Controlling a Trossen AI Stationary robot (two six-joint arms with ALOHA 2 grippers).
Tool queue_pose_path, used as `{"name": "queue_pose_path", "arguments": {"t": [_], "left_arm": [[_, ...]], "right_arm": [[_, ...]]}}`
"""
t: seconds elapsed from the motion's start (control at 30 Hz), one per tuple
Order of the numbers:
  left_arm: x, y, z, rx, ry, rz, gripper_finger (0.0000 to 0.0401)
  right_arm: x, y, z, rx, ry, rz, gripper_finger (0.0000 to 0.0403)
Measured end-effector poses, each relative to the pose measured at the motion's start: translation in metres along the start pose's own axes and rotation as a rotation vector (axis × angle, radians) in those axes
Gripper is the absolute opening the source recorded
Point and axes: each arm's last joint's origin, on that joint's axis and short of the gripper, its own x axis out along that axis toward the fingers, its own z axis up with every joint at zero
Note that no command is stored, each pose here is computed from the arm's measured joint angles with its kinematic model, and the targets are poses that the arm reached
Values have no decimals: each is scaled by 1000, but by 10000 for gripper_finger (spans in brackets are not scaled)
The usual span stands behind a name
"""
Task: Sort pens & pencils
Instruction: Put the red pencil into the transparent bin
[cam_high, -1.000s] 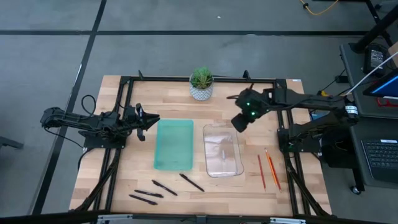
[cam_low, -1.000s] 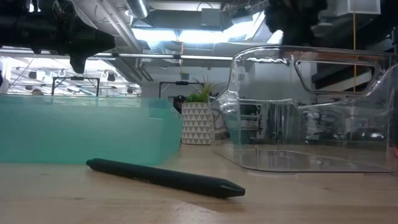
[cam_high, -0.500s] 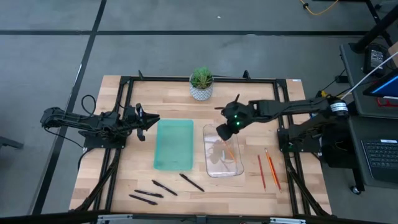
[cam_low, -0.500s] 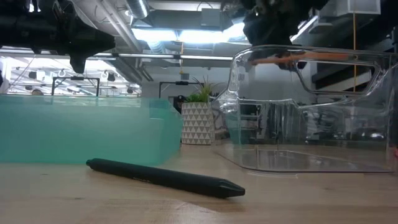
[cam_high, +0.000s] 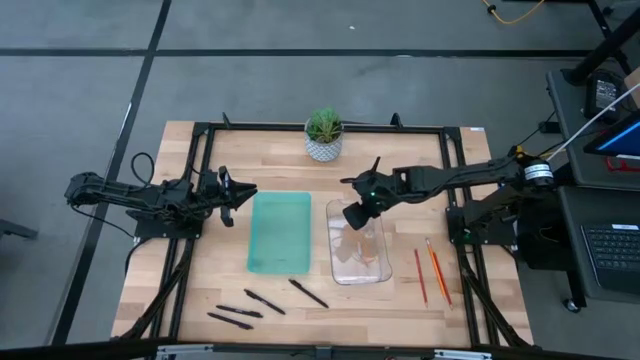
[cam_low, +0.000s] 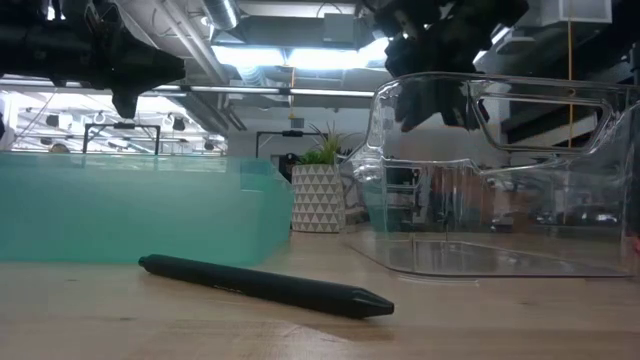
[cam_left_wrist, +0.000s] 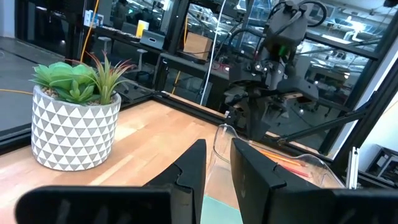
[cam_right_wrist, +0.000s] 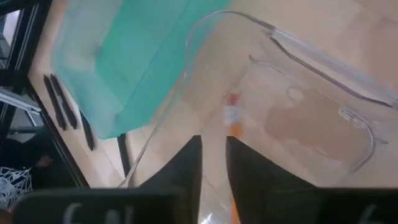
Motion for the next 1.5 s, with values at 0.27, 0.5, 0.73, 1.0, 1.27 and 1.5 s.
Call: {"name": "queue_pose_path", "arguments": {"t": [0.27,0.5,0.73,1.0,1.27,1.5], "left_arm": [[0,0,0,1,3,0,69],[0,0,-1,-15,9,3,69],[0,1,-2,-24,15,5,69],[0,2,-5,-10,47,16,69],[0,2,-5,-10,47,15,69],[0,2,-5,-10,47,15,69]], "right_arm": [[-7,4,2,-122,45,66,122],[-62,14,8,-249,-59,90,116],[-119,-2,-14,-207,-103,-34,114],[-140,-12,-70,-49,19,-249,114],[-147,-8,-118,9,110,-331,114],[-146,-2,-147,17,77,-350,114]]}}
